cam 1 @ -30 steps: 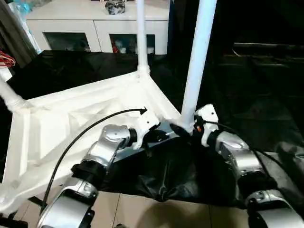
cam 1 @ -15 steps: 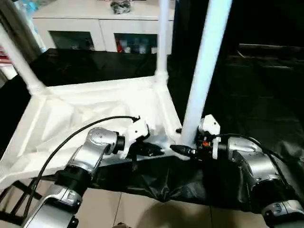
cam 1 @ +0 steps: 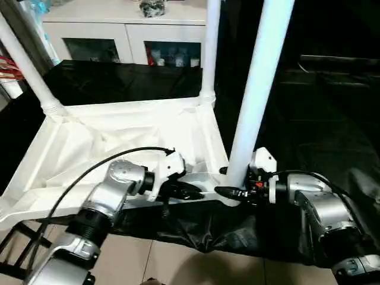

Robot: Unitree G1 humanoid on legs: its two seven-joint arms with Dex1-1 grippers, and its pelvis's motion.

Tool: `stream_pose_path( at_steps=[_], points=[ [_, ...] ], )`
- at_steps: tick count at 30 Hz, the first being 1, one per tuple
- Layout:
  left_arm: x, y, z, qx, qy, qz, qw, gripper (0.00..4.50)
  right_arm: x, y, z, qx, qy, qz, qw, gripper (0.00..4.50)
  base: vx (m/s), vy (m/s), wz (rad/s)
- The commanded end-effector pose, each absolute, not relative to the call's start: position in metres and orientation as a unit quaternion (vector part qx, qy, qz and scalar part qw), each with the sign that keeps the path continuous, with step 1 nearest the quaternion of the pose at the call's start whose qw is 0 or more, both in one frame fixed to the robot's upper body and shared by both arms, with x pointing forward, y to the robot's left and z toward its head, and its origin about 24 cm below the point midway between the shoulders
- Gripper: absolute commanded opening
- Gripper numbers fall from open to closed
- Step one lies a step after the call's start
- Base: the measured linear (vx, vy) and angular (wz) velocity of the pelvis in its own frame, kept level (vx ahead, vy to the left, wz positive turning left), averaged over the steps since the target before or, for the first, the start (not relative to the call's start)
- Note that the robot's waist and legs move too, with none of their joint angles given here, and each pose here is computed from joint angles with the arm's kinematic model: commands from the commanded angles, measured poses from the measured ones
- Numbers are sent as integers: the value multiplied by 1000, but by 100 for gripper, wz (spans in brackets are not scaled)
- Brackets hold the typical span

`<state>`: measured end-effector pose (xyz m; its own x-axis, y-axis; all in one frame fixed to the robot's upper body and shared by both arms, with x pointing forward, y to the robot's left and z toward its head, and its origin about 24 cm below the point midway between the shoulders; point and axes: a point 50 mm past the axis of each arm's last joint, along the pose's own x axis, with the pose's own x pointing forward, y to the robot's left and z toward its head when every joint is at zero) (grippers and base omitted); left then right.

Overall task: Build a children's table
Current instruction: Rotate leg to tighten

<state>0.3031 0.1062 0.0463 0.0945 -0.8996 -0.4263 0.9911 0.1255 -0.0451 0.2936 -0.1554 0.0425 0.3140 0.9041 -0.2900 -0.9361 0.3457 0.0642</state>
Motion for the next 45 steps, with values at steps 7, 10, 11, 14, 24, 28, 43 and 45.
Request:
stream_pose_path(
  at_steps=[7,10,11,14,24,28,43,45],
  points=[
    [330,80,67,138,120,-565,805,0,303,-132,24,-37,141,480,865,257,0,0,0],
    [334,76,68,139,116,-546,818,0,311,-130,21,-43,144,432,889,256,0,0,0],
    [336,73,68,140,114,-534,826,0,316,-128,19,-48,147,401,903,256,0,0,0],
    [345,59,72,133,104,-493,854,0,331,-115,16,-26,158,297,941,256,0,0,0],
    [343,46,75,130,84,-502,851,0,339,-90,25,24,134,291,947,335,0,0,0],
    [339,51,71,131,81,-525,837,0,341,-101,27,31,123,300,945,382,0,0,0],
    [324,86,66,145,106,-610,772,0,309,-146,40,-47,121,517,846,443,0,0,0],
    [322,90,66,145,111,-618,764,0,307,-149,42,-47,122,528,839,409,0,0,0]
  ],
)
